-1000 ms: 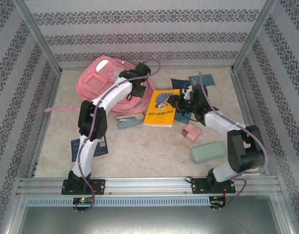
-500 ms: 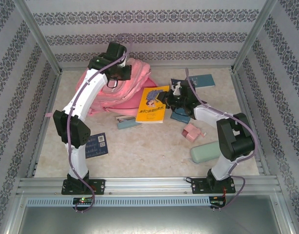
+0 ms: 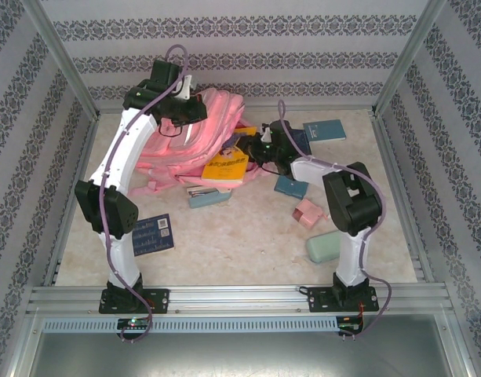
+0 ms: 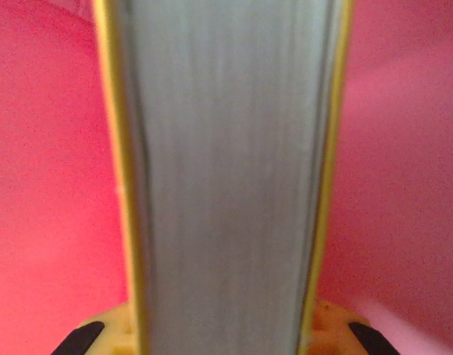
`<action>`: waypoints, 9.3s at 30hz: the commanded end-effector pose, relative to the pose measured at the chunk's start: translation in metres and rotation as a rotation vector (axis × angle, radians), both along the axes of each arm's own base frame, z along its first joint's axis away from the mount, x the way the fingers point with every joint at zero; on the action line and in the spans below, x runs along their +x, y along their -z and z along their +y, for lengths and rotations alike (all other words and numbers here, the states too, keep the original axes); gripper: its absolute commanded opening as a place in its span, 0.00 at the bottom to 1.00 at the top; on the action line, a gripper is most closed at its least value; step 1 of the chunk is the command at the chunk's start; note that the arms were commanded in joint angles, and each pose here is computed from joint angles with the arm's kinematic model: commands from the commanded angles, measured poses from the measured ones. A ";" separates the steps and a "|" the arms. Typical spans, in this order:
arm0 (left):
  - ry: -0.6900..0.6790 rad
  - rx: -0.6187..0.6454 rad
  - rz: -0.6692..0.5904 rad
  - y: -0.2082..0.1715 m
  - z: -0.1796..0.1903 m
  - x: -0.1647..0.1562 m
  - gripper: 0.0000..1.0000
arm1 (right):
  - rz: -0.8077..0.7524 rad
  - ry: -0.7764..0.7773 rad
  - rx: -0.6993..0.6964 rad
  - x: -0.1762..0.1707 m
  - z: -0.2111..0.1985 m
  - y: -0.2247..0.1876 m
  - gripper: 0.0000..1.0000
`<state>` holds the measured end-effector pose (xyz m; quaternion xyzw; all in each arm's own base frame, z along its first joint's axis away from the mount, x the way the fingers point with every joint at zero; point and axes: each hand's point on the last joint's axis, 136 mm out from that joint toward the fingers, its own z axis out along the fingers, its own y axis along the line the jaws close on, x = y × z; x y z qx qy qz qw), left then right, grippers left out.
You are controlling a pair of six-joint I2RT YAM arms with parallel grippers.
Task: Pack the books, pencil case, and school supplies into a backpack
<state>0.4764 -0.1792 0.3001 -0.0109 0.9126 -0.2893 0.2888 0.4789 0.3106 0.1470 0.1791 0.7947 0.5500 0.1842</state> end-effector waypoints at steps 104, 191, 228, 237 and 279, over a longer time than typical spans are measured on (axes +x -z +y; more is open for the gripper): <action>-0.001 -0.042 0.042 0.086 -0.036 0.006 0.52 | 0.261 0.051 -0.867 0.009 -0.202 0.109 0.35; 0.157 0.128 0.413 0.289 -0.175 -0.020 0.29 | 0.062 -0.295 -0.296 -0.042 -0.118 0.030 0.37; 0.086 0.758 0.062 0.174 -0.015 0.013 0.52 | -0.001 -0.079 -0.396 -0.071 -0.148 -0.020 0.00; 0.163 0.834 0.177 0.228 -0.007 0.005 0.56 | -0.010 -0.106 -0.384 -0.071 -0.134 -0.025 0.00; -0.058 -0.120 -0.113 -0.013 0.030 0.019 0.00 | -0.151 -0.181 -0.055 -0.042 0.000 -0.082 0.00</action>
